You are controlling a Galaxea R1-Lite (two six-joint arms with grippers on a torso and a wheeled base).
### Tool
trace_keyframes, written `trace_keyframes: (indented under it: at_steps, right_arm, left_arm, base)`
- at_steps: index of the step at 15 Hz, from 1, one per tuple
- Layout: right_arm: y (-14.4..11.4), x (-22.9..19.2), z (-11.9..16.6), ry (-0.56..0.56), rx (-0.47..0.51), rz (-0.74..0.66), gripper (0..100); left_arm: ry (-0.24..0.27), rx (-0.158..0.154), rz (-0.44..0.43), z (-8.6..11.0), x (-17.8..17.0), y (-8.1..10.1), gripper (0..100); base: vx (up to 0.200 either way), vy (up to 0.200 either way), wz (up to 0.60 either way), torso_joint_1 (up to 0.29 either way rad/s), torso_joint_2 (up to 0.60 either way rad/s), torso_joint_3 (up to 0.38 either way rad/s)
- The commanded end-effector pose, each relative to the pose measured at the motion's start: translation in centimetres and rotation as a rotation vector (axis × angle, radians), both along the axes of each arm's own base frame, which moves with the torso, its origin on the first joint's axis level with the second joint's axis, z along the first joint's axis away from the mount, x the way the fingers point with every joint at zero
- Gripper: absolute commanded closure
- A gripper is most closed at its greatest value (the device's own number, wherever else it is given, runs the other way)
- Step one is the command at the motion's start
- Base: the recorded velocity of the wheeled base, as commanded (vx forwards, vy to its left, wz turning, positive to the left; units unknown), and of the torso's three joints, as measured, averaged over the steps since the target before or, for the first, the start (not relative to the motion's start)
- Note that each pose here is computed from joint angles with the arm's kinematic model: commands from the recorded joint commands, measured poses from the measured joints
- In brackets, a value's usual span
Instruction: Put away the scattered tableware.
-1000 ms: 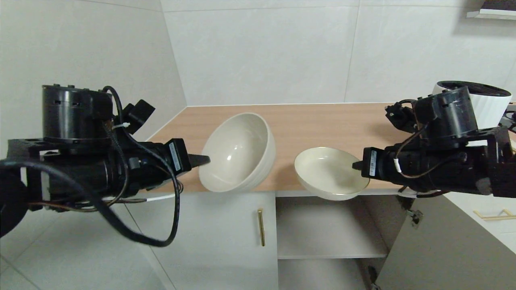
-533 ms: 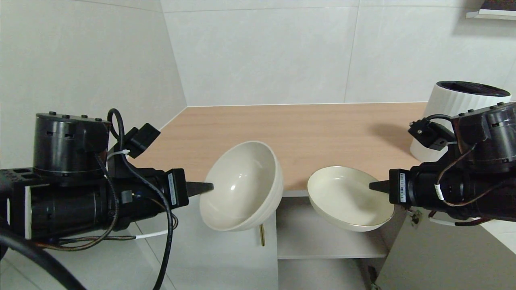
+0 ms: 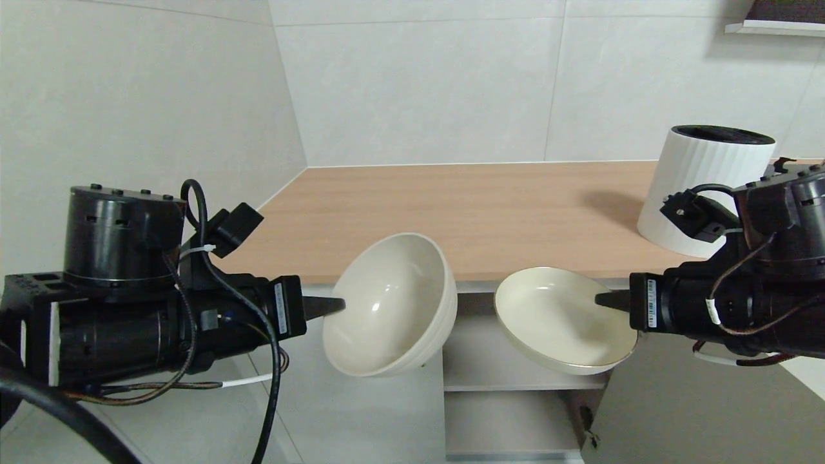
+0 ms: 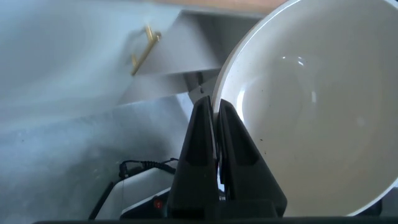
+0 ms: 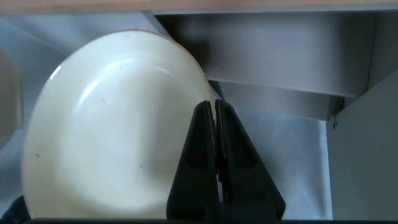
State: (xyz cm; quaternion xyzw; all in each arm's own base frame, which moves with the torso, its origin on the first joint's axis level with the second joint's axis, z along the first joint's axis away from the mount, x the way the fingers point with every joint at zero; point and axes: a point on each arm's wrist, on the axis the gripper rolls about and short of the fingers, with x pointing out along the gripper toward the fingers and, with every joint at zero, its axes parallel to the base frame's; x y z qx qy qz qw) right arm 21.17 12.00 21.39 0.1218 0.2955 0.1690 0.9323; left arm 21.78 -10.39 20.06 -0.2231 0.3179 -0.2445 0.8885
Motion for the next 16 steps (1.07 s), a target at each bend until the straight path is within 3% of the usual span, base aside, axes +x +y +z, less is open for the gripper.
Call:
trace_keyframes:
  at_steps: [1, 16]
  right_arm:
    - [0.12, 0.22, -0.43, 0.013, -0.008, -0.002, 100]
    - [0.37, 0.74, -1.25, 0.029, -0.037, 0.004, 100]
  left_arm:
    - [0.002, 0.002, 0.0, -0.08, 0.11, -0.05, 100]
    - [0.016, 0.008, 0.0, -0.45, 0.47, -0.21, 100]
  base:
    - [0.0, 0.0, 0.0, 0.0, 0.0, 0.0]
    - [0.0, 0.0, 0.0, -0.005, 0.02, 0.01]
